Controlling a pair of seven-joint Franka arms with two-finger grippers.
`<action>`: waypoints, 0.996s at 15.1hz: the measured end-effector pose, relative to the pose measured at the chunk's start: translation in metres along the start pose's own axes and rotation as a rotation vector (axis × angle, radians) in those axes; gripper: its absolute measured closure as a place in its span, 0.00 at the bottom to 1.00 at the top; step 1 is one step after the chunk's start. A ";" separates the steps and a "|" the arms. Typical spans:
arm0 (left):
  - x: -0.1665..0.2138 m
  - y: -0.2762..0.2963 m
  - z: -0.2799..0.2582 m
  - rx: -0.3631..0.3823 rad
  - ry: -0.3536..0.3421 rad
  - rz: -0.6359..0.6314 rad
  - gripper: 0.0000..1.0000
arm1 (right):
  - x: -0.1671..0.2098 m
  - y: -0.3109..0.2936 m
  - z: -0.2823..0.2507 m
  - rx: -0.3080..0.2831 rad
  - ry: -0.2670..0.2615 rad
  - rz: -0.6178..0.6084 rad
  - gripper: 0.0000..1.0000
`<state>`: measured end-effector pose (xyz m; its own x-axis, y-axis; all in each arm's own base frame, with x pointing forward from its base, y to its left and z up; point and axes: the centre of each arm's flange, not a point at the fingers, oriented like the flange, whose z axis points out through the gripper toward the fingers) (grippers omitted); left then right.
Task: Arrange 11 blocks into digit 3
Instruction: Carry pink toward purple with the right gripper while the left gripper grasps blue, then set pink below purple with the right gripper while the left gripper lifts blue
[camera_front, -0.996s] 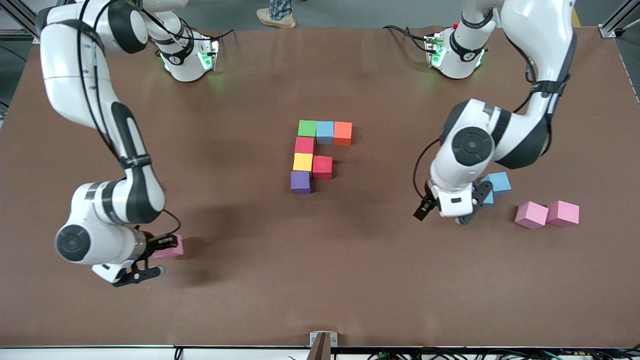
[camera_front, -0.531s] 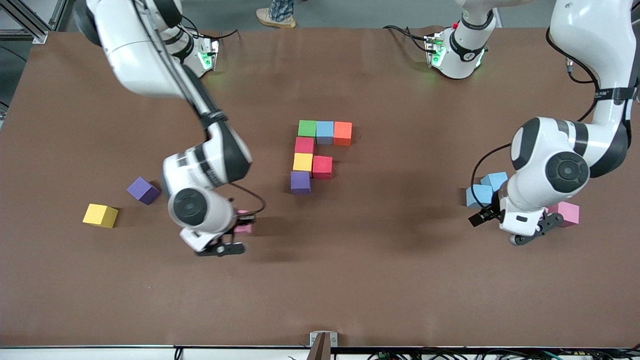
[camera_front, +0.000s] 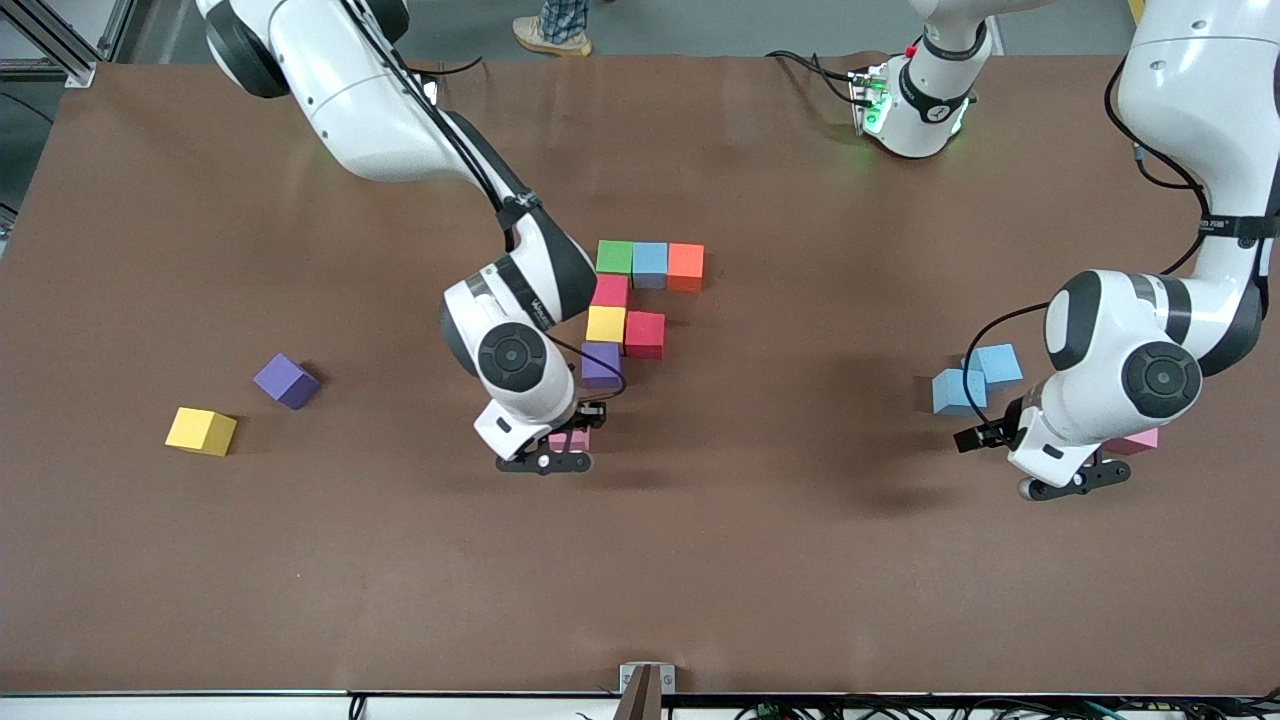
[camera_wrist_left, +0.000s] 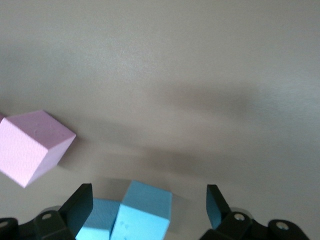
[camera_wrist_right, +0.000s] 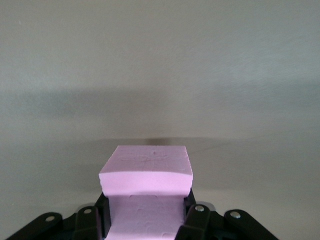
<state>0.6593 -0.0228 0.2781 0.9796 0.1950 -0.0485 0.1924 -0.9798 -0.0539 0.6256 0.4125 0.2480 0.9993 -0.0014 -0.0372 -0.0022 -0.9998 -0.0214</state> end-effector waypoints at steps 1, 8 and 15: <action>-0.002 -0.003 0.010 -0.003 -0.005 0.011 0.00 | -0.003 -0.004 0.010 -0.001 -0.002 -0.005 0.44; -0.024 0.002 0.049 -0.001 -0.072 0.160 0.00 | -0.017 -0.019 0.036 0.014 -0.039 -0.007 0.44; -0.042 0.010 0.069 0.004 -0.112 0.184 0.00 | -0.022 -0.024 0.038 0.019 -0.037 -0.011 0.44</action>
<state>0.6160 -0.0373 0.2112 0.9856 0.0164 -0.1681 0.0102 -0.9992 -0.0378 0.6020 0.4374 0.2114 0.9972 0.0105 -0.0741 0.0075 -0.9991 -0.0414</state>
